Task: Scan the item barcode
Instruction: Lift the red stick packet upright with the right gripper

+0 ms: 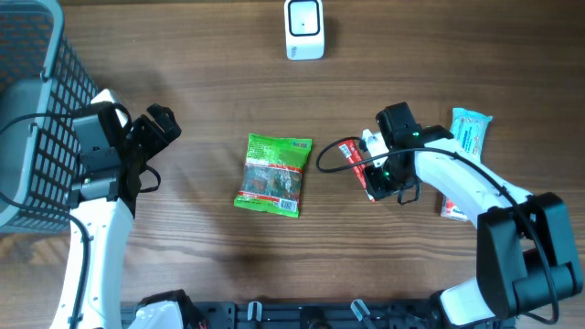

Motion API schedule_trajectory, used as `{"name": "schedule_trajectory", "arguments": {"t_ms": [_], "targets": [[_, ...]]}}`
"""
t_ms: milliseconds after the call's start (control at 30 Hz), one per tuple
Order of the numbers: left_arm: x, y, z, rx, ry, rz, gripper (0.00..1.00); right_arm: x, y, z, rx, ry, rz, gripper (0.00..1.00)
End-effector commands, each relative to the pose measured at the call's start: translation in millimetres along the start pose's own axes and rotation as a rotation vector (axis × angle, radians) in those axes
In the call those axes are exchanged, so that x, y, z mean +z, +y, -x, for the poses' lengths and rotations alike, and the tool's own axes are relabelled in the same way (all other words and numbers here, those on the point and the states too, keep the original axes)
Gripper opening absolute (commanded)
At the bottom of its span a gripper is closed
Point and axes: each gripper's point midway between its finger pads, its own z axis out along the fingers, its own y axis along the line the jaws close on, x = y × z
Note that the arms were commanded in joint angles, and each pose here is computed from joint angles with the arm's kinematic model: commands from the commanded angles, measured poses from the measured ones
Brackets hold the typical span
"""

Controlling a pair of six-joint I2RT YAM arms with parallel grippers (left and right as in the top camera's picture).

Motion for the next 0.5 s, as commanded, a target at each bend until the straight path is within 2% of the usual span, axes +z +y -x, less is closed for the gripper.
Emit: {"name": "schedule_trajectory", "arguments": {"t_ms": [0, 467], "targets": [[-1, 0, 4, 0.014, -0.011, 0.004, 1.00, 7, -3, -2, 0.022, 0.008, -0.012, 0.37], [-1, 0, 4, 0.014, -0.011, 0.004, 1.00, 23, -2, -13, 0.039, 0.002, -0.008, 0.36]]}}
